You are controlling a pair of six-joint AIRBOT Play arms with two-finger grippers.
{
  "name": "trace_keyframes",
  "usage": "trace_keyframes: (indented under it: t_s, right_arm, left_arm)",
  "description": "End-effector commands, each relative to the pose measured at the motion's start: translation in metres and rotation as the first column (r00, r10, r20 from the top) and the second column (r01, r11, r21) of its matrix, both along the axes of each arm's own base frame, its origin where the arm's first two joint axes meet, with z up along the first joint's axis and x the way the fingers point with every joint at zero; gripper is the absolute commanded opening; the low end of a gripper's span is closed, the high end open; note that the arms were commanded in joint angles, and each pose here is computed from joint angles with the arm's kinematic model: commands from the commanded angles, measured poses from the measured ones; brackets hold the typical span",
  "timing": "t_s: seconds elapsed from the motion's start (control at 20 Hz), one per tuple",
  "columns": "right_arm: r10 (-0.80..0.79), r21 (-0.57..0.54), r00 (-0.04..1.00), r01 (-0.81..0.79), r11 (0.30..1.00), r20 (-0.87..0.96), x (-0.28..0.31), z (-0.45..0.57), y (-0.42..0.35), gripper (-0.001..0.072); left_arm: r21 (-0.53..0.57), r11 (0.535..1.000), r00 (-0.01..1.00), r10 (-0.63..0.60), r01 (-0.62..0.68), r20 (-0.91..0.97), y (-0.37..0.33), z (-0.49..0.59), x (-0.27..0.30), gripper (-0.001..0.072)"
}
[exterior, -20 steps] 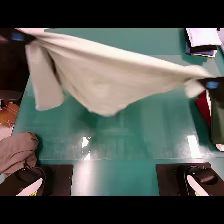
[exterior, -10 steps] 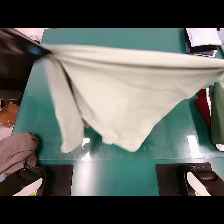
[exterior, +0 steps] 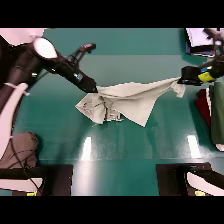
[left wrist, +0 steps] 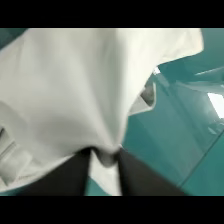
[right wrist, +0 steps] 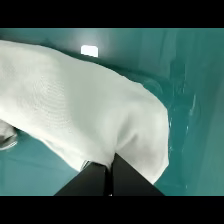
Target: Fold the shirts.
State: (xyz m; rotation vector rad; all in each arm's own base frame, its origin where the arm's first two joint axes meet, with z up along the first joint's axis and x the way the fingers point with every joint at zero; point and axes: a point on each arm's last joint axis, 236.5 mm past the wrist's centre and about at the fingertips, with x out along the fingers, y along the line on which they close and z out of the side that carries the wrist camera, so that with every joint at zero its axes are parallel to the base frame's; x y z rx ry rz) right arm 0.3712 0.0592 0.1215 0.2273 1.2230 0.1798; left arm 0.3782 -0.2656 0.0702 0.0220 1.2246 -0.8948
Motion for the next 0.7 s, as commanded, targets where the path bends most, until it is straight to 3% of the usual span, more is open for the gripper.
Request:
trace_keyframes:
  t_s: [0.0,0.15,0.25,0.3,0.35,0.4,0.65]
  right_arm:
    - [-0.029,-0.001,0.998,0.029,1.0,-0.059,0.023,-0.044,-0.014,0.0015]
    - [-0.092,0.0,0.996,0.092,0.996,0.015,0.042,-0.039,-0.033,0.0015]
    - [-0.136,0.004,0.988,0.137,0.991,0.069,0.049,-0.027,-0.049,0.002]
    - [-0.152,0.003,0.985,0.152,0.988,0.082,0.048,-0.022,-0.056,0.0171]
    - [-0.168,0.003,0.982,0.168,0.986,0.089,0.045,-0.018,-0.063,0.0506]
    - [-0.19,0.004,0.977,0.191,0.982,0.098,0.043,-0.013,-0.072,0.072]
    - [-0.241,0.005,0.955,0.244,0.97,0.173,0.03,0.02,-0.093,0.0716]
  left_arm:
    - [0.032,0.998,0.998,0.051,-0.05,-0.04,0.0,-0.039,0.018,0.0582]
    - [0.169,0.985,0.999,0.028,-0.024,-0.021,0.028,-0.039,0.017,0.0582]
    - [0.187,0.982,0.998,0.027,-0.016,-0.053,0.033,-0.033,0.006,0.0583]
    - [0.195,0.981,0.997,0.014,0.002,-0.08,0.035,-0.032,-0.002,0.0582]
    - [0.208,0.978,0.994,0.001,0.021,-0.105,0.038,-0.031,-0.01,0.0583]
    - [0.22,0.975,0.993,0.0,0.026,-0.121,0.044,-0.03,-0.015,0.0582]
    - [0.192,0.974,0.985,0.139,-0.117,-0.106,0.079,0.004,-0.013,0.0582]
